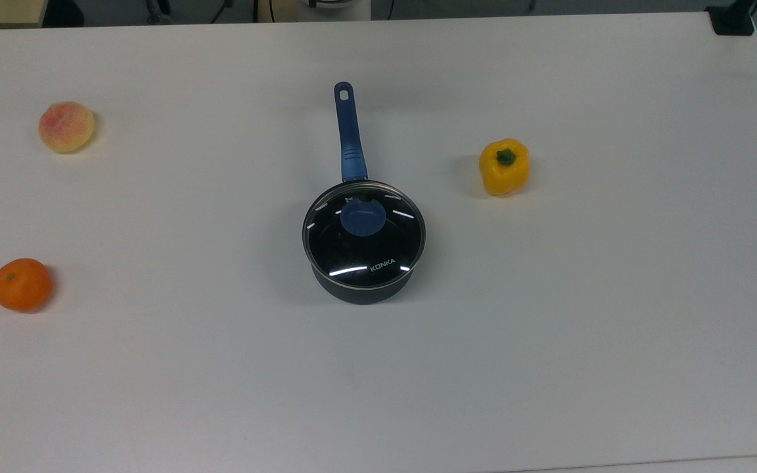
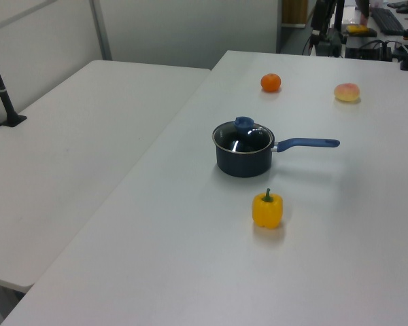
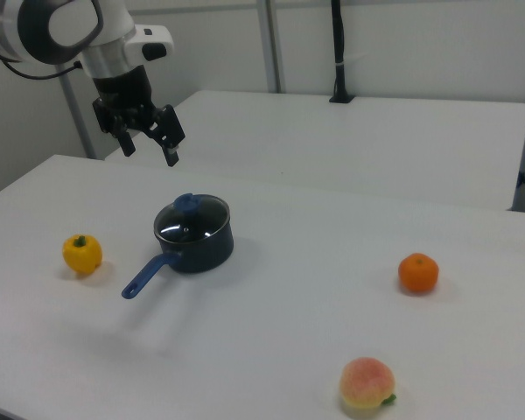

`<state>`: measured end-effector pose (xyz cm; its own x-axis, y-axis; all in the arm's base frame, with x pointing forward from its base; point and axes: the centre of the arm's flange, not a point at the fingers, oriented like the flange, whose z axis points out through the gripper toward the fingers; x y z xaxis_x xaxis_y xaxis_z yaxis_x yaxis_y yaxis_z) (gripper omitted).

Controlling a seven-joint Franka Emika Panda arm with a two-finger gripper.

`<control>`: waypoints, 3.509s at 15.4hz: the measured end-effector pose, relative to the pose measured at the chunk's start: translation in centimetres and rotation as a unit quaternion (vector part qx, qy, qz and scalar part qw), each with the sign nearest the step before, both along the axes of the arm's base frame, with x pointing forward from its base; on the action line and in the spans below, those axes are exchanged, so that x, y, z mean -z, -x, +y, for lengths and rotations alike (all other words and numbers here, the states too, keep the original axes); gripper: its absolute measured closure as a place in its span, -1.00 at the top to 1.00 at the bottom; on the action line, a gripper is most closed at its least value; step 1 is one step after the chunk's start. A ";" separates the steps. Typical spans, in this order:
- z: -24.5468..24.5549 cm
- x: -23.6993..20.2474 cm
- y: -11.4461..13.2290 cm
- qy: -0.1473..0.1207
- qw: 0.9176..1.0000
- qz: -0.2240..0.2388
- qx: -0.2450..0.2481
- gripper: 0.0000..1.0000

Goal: Open lid
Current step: 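Move the gripper above the blue knob of the glass lid, then lower the gripper and close it on the blue lid knob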

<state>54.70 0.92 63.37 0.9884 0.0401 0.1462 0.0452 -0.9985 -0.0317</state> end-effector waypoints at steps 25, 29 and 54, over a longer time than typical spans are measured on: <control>6.3 6.9 -7.8 0.001 0.999 0.036 -0.024 1.00; 9.4 10.8 -11.8 -0.003 1.000 0.010 -0.009 1.00; 12.5 21.1 -15.3 0.041 0.998 0.000 -0.038 0.78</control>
